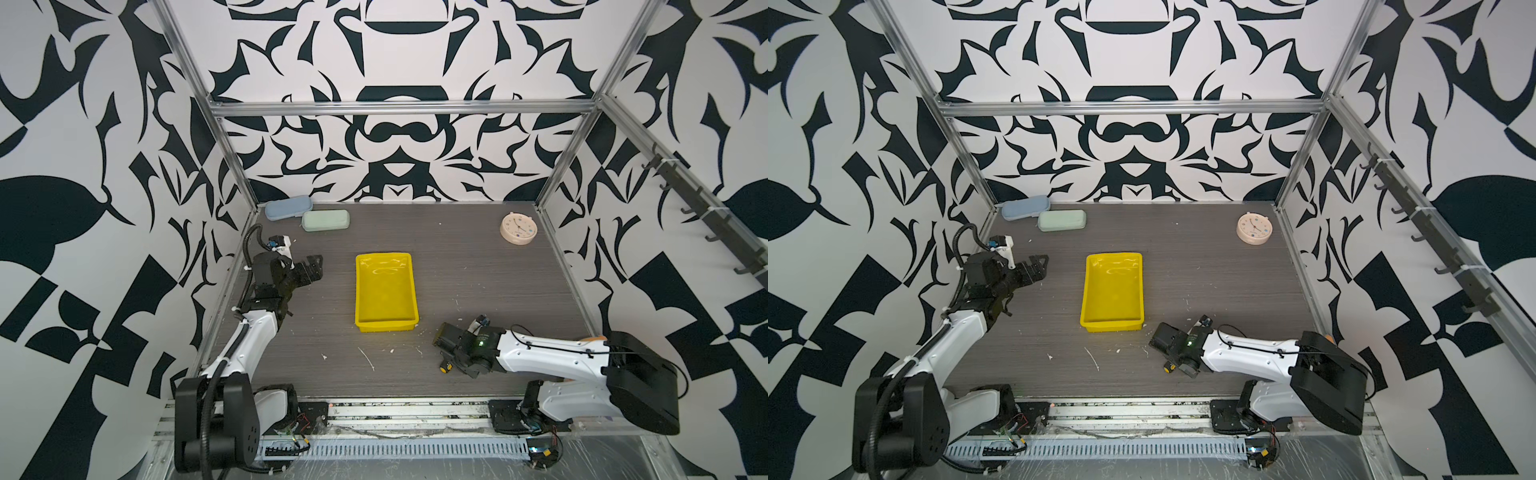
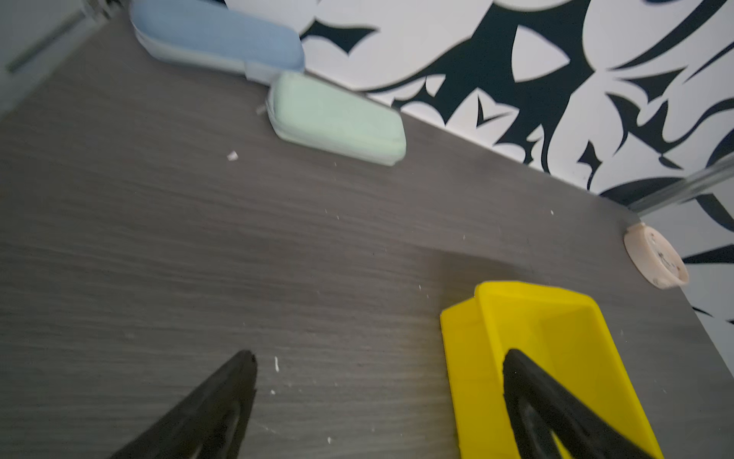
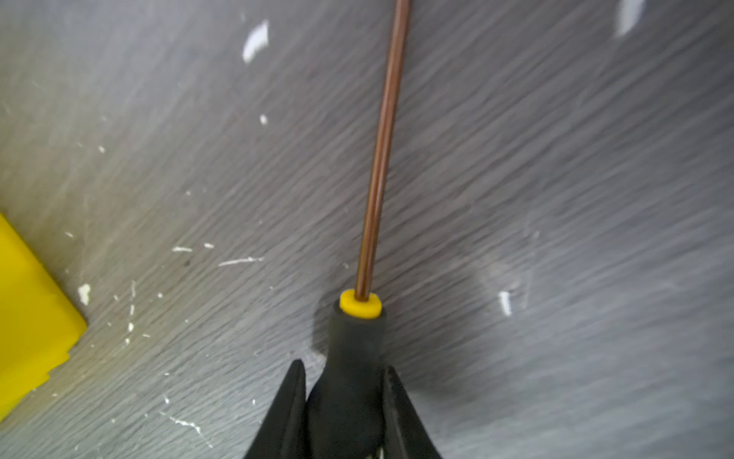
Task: Put the screwdriver in the bin
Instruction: Pick up the screwdriver from the bottom-center of the table.
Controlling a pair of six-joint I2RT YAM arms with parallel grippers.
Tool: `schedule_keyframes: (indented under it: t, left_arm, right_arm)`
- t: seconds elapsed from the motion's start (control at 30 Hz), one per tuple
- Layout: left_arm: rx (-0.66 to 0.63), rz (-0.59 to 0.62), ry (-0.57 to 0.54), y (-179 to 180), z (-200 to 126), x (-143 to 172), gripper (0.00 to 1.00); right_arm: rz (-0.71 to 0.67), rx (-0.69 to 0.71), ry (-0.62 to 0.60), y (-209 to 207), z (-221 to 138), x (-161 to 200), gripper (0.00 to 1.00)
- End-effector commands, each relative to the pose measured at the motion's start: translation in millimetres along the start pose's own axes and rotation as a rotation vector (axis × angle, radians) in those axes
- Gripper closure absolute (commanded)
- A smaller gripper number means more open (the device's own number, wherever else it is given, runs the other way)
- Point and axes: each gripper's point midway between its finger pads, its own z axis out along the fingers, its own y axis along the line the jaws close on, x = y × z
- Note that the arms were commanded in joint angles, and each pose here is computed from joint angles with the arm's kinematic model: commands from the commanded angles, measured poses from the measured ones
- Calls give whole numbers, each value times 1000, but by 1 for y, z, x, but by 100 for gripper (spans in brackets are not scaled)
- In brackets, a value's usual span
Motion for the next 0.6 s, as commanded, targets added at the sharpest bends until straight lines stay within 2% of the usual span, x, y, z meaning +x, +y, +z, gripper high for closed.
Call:
schedule_keyframes:
  t: [0.0, 0.07, 0.23, 0.43, 0.57]
  left_arm:
    - [94, -38, 87, -18, 7, 4, 1]
    - [123, -49, 129, -20, 14, 11, 1]
    - [150, -48, 128, -25, 13, 10, 1]
    - [154, -47, 117, -26, 9, 9, 1]
    - [182, -50, 125, -30, 8, 13, 1]
  right_arm:
    - [-22, -37, -129, 16, -31, -28, 75]
    - [-37, -57, -198, 23, -48, -43, 75]
    - [-102, -134, -361, 56, -86, -75, 76]
    - [-312, -206, -468, 146, -114, -84, 76]
    - [-444, -201, -442, 213, -104, -72, 76]
